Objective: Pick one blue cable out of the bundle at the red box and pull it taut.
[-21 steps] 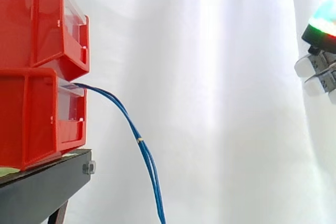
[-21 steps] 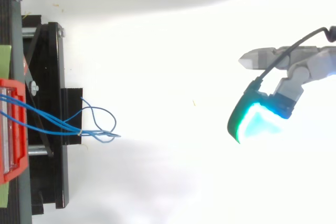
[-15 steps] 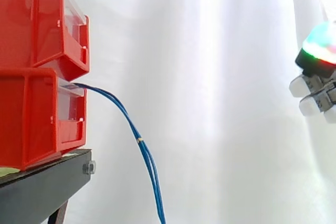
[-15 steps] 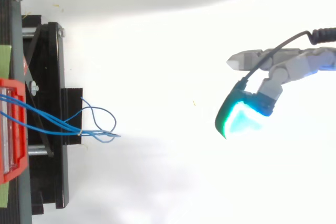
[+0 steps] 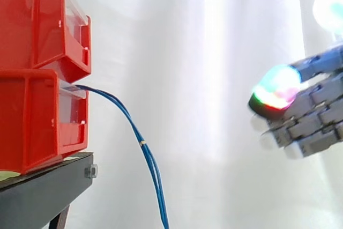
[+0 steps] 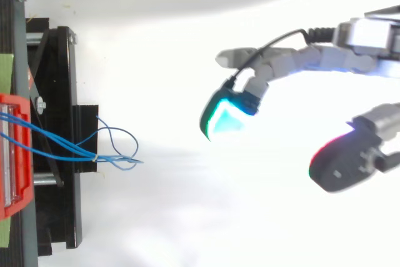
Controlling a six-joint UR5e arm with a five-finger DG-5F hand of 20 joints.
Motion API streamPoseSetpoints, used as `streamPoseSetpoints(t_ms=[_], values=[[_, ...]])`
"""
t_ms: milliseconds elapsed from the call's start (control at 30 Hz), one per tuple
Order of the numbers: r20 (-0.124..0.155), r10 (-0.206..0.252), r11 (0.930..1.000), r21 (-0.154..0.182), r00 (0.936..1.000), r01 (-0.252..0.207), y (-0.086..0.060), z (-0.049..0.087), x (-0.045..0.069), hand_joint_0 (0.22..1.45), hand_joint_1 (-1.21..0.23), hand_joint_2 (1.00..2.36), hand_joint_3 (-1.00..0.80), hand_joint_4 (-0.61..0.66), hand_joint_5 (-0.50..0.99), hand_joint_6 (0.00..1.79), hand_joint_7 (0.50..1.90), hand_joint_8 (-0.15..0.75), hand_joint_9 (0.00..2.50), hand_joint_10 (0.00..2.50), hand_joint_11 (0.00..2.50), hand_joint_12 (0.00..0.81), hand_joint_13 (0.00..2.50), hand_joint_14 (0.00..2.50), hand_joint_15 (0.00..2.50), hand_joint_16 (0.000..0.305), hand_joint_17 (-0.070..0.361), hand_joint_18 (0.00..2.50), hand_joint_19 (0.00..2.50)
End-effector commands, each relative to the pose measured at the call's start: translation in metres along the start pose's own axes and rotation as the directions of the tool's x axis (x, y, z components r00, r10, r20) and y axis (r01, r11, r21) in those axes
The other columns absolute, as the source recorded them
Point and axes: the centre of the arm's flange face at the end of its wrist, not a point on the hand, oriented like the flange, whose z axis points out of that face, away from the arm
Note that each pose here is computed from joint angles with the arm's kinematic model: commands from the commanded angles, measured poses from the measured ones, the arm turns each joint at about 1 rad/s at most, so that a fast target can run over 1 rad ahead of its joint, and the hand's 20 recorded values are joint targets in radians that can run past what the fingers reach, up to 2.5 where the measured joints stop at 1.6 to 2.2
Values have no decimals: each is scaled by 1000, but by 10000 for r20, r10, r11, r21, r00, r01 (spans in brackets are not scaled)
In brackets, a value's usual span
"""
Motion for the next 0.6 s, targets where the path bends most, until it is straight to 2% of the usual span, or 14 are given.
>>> streamPoseSetpoints(t_ms=[0, 33, 67, 100, 133, 233, 300, 433, 467, 500, 567], values=[[502, 51, 10000, 5, 9987, -52, -22, 14, -1, 492, -461, 1000, -500, 250, -230, 502, 765, 247, 83, 2, 0, 366, 0, 2, 80, 61, 138, 0, 0], [745, 127, 9997, -225, 9971, -111, -35, 25, 2, 492, -461, 1000, -500, 251, -229, 502, 762, 249, 88, 0, 10, 365, 0, 1, 77, 61, 138, 0, 0], [831, 168, 9989, -450, 9964, -131, -37, 30, 3, 492, -461, 1000, -500, 251, -229, 502, 764, 248, 89, 0, 2, 365, 0, 2, 76, 61, 138, 0, 0], [890, 161, 9986, -513, 9959, -116, -42, 34, 4, 492, -462, 1000, -500, 253, -229, 502, 768, 248, 90, 0, 9, 366, 0, 0, 81, 61, 138, 0, 0], [943, 162, 9984, -548, 9954, -111, -45, 36, 5, 492, -462, 1000, -500, 253, -228, 502, 768, 248, 91, 0, 9, 365, 0, 1, 77, 61, 137, 0, 0], [1162, 62, 9991, -435, 9932, -12, -63, 44, 8, 492, -464, 1000, -500, 254, -228, 502, 767, 249, 100, 0, 13, 366, 0, 2, 78, 61, 137, 0, 0], [1210, 60, 9993, -366, 9926, -16, -72, 49, 10, 493, -464, 1000, -500, 254, -227, 502, 768, 250, 107, 0, 16, 366, 0, 1, 83, 61, 138, 0, 0], [1432, 145, 9974, -726, 9896, -41, -70, 55, 9, 492, -494, 1000, -500, 262, -219, 502, 753, 261, 154, 0, 0, 374, 0, 2, 54, 62, 140, 0, 0], [1846, 127, 9959, -904, 9827, 41, -68, 57, 6, 492, -494, 1000, -500, 262, -219, 502, 753, 261, 154, 0, 0, 374, 0, 0, 56, 62, 140, 0, 0], [1846, 127, 9959, -904, 9827, 41, -68, 57, 6, 492, -494, 1000, -500, 263, -219, 502, 753, 262, 154, 0, 0, 374, 0, 2, 56, 62, 140, 0, 0], [2240, -82, 9964, -809, 9745, 270, -69, 57, 2, 492, -495, 1000, -500, 261, -219, 502, 752, 264, 162, 0, 0, 375, 0, 0, 58, 62, 140, 0, 0]])
